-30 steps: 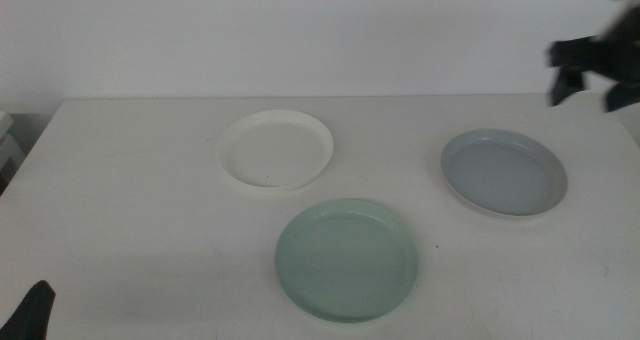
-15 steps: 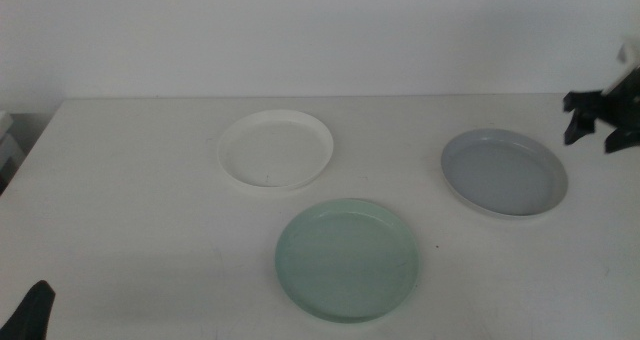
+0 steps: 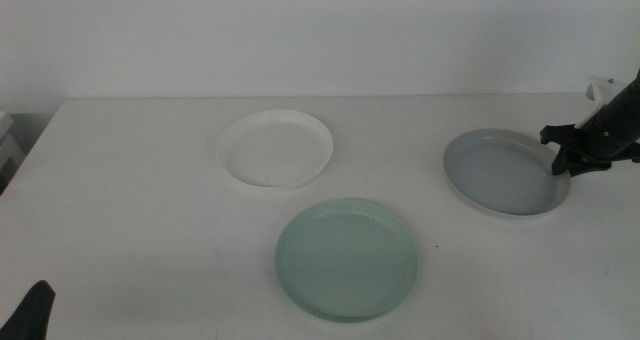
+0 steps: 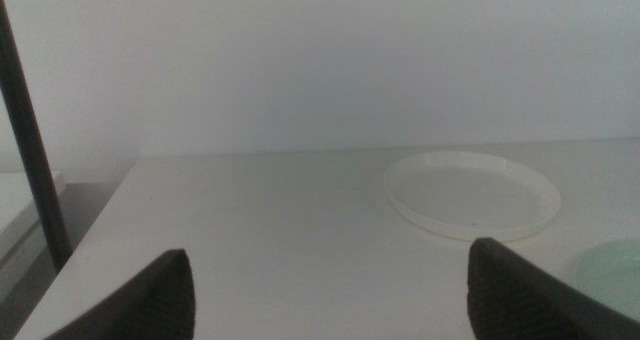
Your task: Stack the three bowls on top of each other.
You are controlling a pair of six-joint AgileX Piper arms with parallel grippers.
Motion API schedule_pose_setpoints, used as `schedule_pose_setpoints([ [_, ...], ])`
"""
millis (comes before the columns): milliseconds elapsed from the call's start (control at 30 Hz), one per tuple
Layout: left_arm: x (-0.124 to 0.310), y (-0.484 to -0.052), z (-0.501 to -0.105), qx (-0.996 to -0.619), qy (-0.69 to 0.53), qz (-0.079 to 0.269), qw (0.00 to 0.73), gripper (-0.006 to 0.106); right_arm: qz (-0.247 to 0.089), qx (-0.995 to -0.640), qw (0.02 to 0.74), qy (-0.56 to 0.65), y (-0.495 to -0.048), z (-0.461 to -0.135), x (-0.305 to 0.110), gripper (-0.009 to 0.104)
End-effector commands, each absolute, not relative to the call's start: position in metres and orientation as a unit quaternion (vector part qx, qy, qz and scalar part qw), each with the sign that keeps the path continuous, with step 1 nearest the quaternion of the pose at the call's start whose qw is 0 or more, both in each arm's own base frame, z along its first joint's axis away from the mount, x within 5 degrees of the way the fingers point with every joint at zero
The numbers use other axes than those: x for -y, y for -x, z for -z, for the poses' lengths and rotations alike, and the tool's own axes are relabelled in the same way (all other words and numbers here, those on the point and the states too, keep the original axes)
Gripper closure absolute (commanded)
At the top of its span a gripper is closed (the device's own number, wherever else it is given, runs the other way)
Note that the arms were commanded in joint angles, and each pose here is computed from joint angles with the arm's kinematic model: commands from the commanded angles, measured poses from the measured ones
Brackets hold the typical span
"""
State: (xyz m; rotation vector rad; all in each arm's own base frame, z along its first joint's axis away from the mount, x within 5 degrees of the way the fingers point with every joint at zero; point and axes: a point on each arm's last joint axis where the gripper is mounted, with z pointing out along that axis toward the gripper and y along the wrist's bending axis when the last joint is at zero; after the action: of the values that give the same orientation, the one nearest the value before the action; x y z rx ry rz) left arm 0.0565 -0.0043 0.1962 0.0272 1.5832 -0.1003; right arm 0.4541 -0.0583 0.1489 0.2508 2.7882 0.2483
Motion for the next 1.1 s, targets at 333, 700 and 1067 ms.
schedule_pose_setpoints([
  [333, 0.005, -0.055, -0.205, -0.679, -0.007, 0.056, 0.732, 0.002, -0.143, -0.941, 0.300, -0.071, -0.407, -0.269, 0.030, 0.096],
  [700, 0.005, -0.055, -0.205, -0.679, -0.007, 0.056, 0.732, 0.002, -0.213, -0.937, 0.270, 0.055, -0.362, -0.287, -0.095, 0.096],
  [1067, 0.005, -0.055, -0.205, -0.679, -0.007, 0.056, 0.732, 0.002, -0.219, -0.944, 0.224, 0.101, -0.333, -0.240, -0.156, 0.096],
])
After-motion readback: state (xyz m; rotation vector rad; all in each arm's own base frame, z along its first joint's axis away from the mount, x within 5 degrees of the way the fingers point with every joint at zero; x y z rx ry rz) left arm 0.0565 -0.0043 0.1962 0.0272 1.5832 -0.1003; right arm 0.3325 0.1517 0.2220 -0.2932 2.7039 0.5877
